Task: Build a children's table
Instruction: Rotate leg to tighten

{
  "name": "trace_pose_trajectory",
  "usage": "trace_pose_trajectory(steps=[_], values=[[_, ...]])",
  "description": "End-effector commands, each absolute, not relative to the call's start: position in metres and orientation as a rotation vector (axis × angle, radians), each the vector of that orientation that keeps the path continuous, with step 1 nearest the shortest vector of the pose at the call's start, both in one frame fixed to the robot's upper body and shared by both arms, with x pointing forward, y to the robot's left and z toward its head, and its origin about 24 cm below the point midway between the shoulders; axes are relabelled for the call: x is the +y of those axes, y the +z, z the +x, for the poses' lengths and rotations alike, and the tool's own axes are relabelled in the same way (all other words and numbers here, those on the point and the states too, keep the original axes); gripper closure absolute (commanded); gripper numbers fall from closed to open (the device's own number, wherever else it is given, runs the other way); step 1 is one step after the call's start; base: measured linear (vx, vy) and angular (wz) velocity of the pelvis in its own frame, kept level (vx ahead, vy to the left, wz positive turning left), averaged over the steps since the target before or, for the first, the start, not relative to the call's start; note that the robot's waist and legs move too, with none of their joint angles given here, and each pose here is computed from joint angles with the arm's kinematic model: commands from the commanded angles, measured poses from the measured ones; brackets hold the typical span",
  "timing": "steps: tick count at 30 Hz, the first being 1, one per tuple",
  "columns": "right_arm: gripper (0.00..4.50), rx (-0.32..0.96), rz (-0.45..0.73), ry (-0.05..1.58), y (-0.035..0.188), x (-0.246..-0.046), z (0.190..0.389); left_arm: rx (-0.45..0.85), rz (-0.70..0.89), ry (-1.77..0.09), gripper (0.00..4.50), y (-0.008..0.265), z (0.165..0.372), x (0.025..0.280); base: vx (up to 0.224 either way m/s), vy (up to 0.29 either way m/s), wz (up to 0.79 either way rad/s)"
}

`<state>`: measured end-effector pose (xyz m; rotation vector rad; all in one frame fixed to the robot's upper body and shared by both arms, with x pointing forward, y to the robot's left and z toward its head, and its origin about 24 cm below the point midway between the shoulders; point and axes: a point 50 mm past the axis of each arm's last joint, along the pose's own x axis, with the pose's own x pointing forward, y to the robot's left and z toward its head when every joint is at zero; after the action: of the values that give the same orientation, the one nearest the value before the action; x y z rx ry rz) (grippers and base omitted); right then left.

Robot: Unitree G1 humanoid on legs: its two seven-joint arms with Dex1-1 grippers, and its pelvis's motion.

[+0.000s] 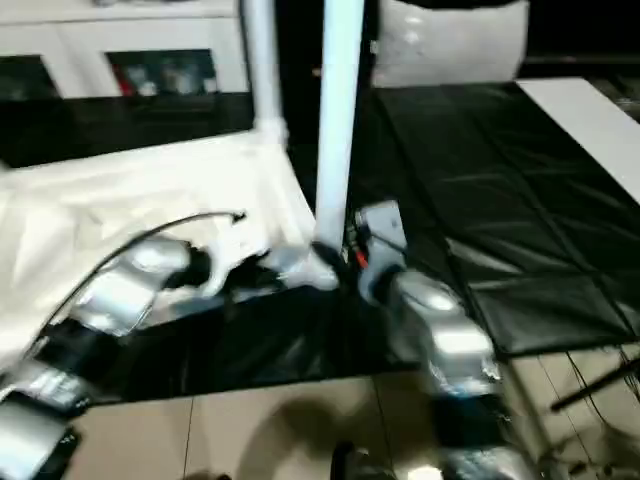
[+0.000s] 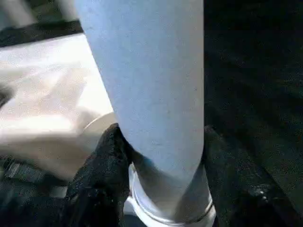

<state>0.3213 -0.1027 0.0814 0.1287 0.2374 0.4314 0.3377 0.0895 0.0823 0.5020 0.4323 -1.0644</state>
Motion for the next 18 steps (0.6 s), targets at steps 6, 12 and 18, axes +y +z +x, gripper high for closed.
trace_pose_trajectory(steps=[6, 12, 18], values=[[1.84, 0.221, 0.098, 0.244, 0.072, -0.096, 0.332, 0.218, 0.510, -1.127, 4.50, 0.111, 0.339, 0.042, 0.011, 0.000, 0.01], [1.20, 0.161, 0.033, 0.233, 0.077, -0.120, 0.325, 0.201, 0.536, -1.140, 4.50, 0.108, 0.341, 0.051, 0.074, -0.014, 0.04], [0.73, 0.144, -0.033, 0.273, 0.079, -0.149, 0.300, 0.156, 0.553, -1.123, 4.50, 0.107, 0.347, 0.061, 0.010, -0.005, -0.01]])
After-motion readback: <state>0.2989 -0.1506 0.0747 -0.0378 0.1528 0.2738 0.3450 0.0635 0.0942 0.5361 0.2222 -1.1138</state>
